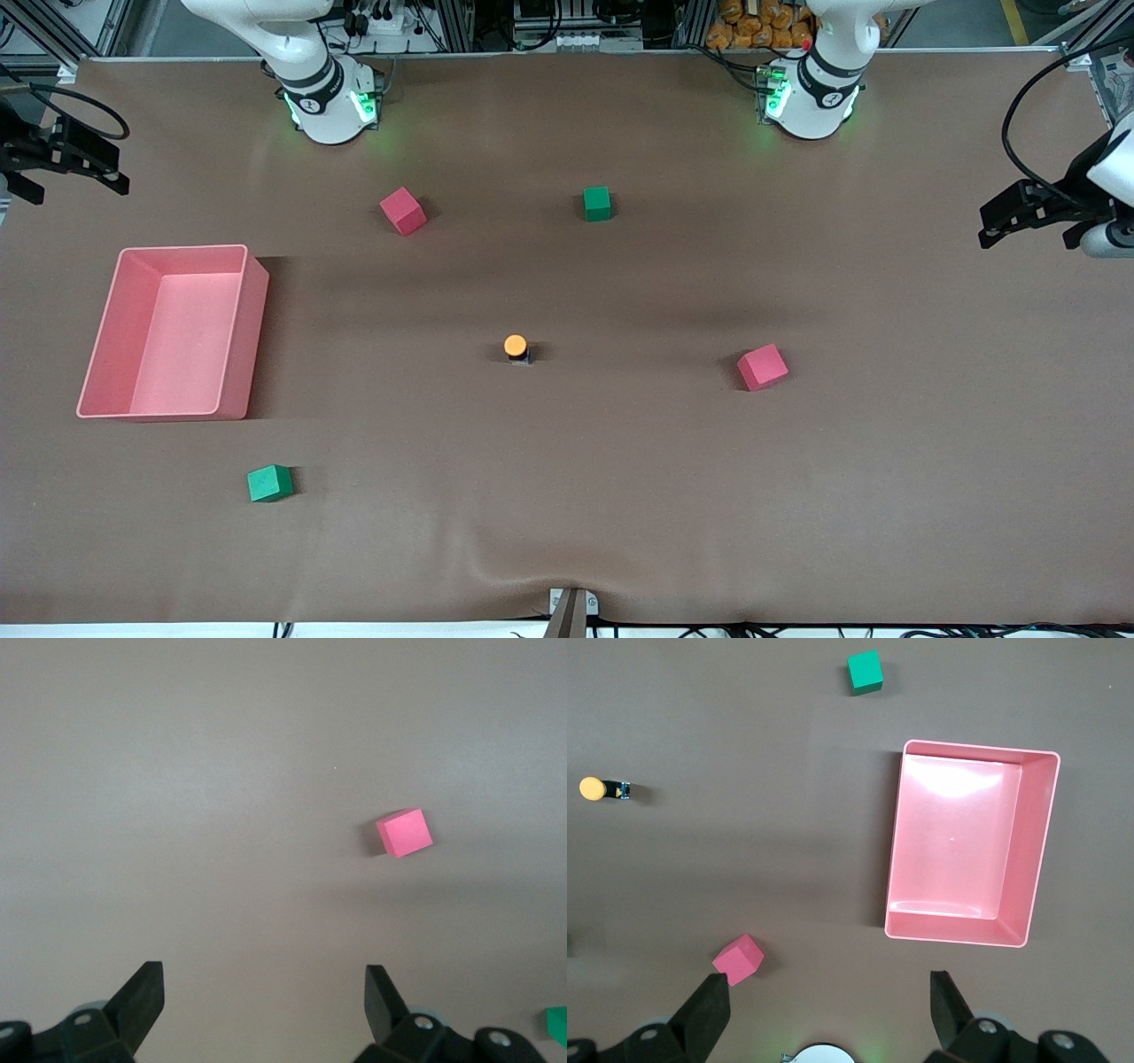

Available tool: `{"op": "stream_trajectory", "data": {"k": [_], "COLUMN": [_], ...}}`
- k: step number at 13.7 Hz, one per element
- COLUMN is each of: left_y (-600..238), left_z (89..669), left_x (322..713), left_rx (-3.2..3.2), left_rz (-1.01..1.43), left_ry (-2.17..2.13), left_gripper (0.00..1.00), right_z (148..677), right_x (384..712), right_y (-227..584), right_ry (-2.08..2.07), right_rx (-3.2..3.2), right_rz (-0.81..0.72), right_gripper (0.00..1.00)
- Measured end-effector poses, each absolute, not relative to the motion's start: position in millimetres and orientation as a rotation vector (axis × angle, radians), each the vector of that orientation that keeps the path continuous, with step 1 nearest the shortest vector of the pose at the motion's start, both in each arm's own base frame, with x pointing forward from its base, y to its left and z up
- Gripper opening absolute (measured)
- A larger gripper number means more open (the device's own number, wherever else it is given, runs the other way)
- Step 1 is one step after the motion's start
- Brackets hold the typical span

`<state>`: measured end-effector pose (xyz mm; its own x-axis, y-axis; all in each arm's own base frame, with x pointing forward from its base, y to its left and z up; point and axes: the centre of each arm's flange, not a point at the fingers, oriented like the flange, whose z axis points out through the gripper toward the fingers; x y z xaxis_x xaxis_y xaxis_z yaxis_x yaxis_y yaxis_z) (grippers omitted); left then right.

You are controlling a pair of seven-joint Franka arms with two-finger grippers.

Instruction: Place and upright button with both arms

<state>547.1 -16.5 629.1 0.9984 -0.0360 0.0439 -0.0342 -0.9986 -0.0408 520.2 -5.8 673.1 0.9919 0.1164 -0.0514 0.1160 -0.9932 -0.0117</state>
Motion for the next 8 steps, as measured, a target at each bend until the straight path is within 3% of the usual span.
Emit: {"op": "stream_trajectory", "data": {"k": [8], "left_y": [-42.1], "left_z": [646.4], "left_x": [526.7], "left_rx": [-3.102], "left_rz": [-0.051], "left_ry": [-0.007], "left_gripper": [1.00], "right_z": [673.1], "right_x": [520.2], "right_y": [-5.7], "right_ry": [-0.182], "right_rx": [-3.126], "right_rz": [0.082], "right_gripper": [1.00]}}
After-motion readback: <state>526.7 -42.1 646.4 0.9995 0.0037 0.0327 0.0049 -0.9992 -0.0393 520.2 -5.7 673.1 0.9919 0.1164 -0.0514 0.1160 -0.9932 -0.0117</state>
